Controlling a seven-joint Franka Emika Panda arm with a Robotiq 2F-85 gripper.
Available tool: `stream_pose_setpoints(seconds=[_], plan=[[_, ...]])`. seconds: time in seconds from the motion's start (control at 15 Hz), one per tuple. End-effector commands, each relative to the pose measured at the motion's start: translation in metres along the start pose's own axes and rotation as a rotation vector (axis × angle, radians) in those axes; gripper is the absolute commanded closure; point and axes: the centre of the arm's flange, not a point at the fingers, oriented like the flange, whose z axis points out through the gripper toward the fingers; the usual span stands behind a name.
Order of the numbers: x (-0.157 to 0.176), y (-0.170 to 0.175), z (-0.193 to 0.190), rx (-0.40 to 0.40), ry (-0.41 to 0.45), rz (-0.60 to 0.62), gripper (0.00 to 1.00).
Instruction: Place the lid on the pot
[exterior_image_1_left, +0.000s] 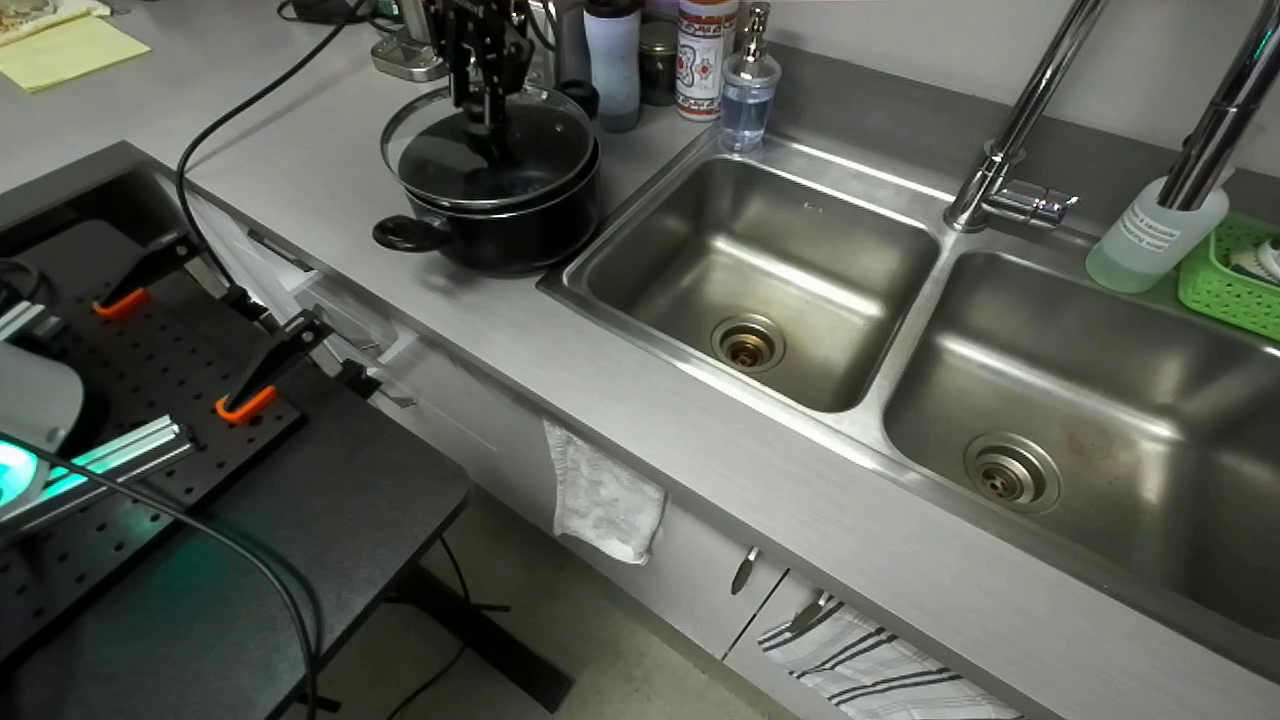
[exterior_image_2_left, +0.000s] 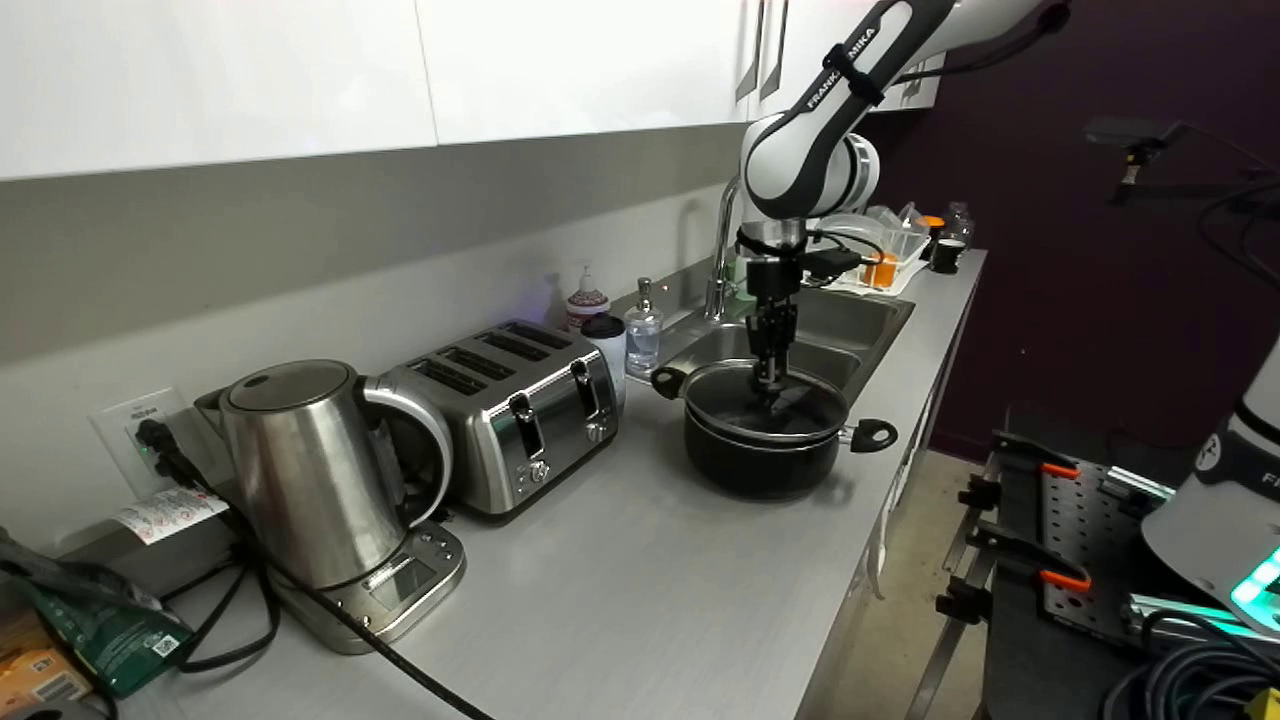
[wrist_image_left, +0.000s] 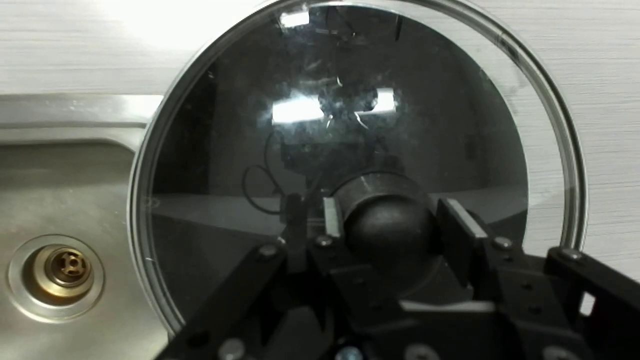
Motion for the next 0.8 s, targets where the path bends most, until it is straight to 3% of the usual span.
stream_pose_setpoints(seconds=[0.0,0.73], plan=[[0.002,0.006,-0.011,0.032,0.0,0.027,0.76],[0.002,0.021,-0.012,0.054,0.005,0.068,0.76]])
